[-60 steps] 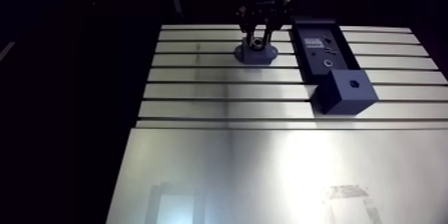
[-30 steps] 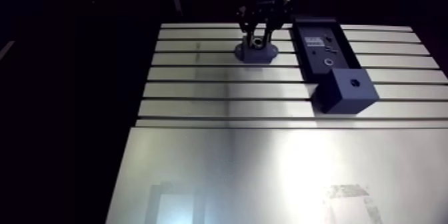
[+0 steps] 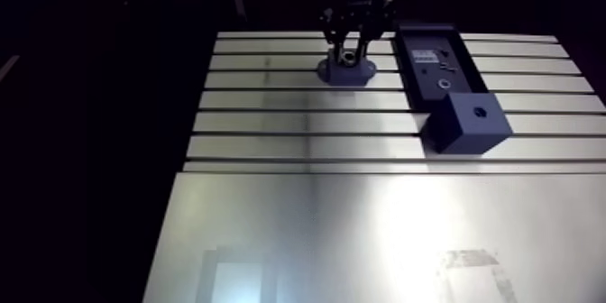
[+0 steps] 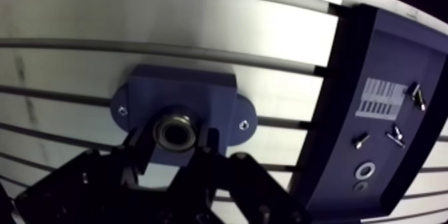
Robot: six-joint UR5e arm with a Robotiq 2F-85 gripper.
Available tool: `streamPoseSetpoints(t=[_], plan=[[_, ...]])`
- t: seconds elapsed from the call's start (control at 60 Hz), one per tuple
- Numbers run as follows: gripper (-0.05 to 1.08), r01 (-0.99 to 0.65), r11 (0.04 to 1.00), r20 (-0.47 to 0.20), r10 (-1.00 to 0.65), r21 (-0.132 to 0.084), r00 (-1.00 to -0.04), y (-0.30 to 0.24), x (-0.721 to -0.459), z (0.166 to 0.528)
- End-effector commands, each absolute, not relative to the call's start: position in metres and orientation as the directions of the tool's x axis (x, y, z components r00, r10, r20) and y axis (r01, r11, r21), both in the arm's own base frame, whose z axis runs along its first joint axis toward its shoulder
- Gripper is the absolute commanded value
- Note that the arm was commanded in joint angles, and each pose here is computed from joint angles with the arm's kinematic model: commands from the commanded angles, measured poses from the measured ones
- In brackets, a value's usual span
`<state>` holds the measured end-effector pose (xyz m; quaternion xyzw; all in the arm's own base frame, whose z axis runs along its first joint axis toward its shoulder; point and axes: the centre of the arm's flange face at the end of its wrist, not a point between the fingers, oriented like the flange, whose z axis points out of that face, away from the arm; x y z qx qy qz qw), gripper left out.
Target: Pick up the bearing and press it into the housing until flush.
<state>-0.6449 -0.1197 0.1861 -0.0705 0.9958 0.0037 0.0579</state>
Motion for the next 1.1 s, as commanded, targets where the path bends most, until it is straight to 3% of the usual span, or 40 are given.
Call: streamPoseSetpoints(t=[0.017,0.233,1.1], plan=[[0.73,-0.138,0.990,-0.114,-0.137,-0.001,-0.984,-0.1177,-0.6447,0.1880],[0.73,-0.144,0.990,-0.119,-0.141,0.012,-0.983,-0.1192,-0.6426,0.1871],[0.73,-0.144,0.990,-0.117,-0.141,0.010,-0.983,-0.1196,-0.6438,0.1864]])
